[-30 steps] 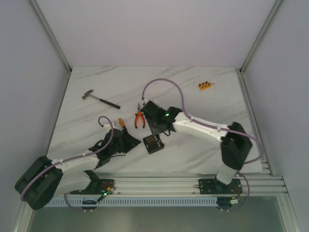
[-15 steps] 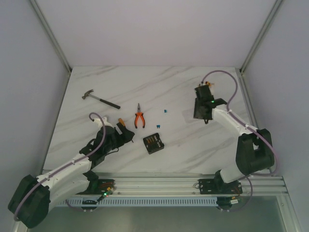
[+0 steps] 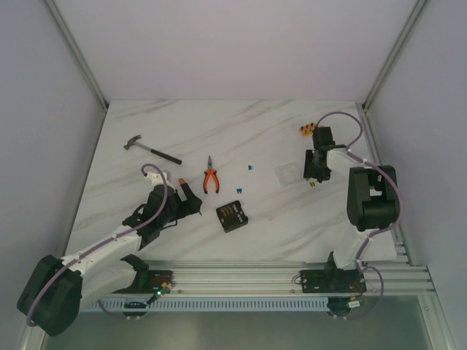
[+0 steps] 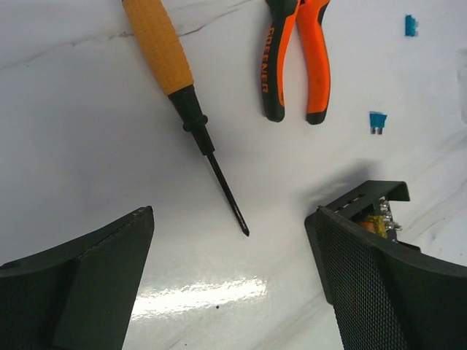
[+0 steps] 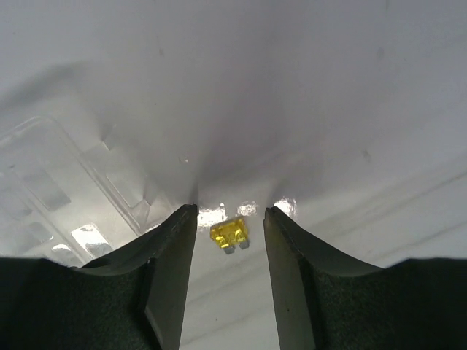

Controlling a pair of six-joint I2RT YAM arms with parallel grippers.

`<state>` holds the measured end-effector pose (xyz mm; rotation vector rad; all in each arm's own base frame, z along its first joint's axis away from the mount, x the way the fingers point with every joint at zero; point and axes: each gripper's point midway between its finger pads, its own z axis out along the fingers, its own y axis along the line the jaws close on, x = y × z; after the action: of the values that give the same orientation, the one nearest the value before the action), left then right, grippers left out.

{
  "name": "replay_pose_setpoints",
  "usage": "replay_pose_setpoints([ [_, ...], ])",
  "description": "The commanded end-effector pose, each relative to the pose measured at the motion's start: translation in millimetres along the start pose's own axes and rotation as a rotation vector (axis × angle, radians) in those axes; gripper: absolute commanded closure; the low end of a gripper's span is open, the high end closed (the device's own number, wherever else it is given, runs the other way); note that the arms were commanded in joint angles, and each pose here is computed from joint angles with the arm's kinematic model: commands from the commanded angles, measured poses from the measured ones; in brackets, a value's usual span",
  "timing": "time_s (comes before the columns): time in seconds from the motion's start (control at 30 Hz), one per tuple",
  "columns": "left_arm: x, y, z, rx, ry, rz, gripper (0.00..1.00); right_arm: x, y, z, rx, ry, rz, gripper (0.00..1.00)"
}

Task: Snap on the fuse box
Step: Pick up the fuse from the center of the board.

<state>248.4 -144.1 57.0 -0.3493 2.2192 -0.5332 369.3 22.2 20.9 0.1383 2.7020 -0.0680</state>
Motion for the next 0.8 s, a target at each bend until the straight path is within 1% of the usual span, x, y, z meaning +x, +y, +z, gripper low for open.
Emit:
replay_pose_setpoints([
  [0.0,-2.1,-1.9,1.5,0.000,0.018,0.029,0.00,-20.6,6.7,3.6,-0.059,-0.035,-0.031,0.53],
  [0.1,0.0,-0.9,2.6,-0.002,0.028,0.026,0.00,-6.3,8.5,8.6,-0.072,0.023,-0.031,0.58],
  [0.23,2.6,-1.4,3.7,0.000,0.043,0.022,0.00,17.8,11.1,4.9,-0.090,0.097,-0.017,0.62],
  [0.4,7.5,-1.8,5.4,0.002,0.066,0.018,0.00,37.6,7.1,-5.7,-0.083,0.127,-0.002,0.61],
  [0.57,9.4,-6.3,7.4,0.015,0.087,0.015,0.00,38.9,7.0,-11.2,-0.088,0.127,-0.010,0.58],
  [0.77,10.8,-8.2,7.7,0.023,0.093,0.005,0.00,39.9,1.5,-8.8,-0.031,0.134,0.019,0.57],
])
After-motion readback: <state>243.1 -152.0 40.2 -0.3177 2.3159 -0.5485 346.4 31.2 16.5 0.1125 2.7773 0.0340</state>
